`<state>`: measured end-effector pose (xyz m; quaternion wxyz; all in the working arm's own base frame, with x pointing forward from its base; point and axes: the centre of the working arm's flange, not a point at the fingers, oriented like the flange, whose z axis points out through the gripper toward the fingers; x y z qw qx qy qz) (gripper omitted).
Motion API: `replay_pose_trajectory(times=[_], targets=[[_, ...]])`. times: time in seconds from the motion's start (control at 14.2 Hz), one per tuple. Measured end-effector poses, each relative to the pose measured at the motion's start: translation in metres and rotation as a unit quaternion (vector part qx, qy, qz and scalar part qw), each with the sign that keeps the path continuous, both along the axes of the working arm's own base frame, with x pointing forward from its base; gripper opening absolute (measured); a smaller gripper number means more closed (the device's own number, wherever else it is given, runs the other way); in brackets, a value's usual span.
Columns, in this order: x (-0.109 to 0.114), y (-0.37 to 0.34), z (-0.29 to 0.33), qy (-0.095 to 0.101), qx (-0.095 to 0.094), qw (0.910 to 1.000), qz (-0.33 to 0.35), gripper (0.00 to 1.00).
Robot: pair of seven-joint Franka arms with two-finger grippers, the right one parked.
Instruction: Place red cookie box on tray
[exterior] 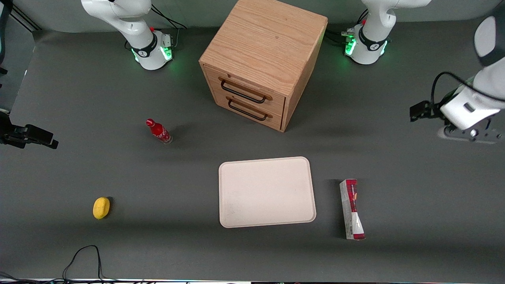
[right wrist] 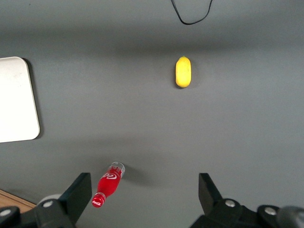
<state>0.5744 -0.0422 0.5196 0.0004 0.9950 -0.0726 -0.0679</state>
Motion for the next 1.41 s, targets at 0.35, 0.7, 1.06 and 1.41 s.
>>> replay_pose_trajectory(times=[0.35,0.7,1.06,1.41], targets=[[0.084,-0.066,-0.074,-0.017,-0.024,0.9992,-0.026,1.00],[0.145,-0.130,-0.141,-0.077,-0.014,0.9969,-0.004,1.00],[0.170,-0.135,-0.235,-0.125,-0.005,0.9917,0.028,1.00],[0.168,-0.135,-0.288,-0.121,0.002,0.9909,0.058,0.85]])
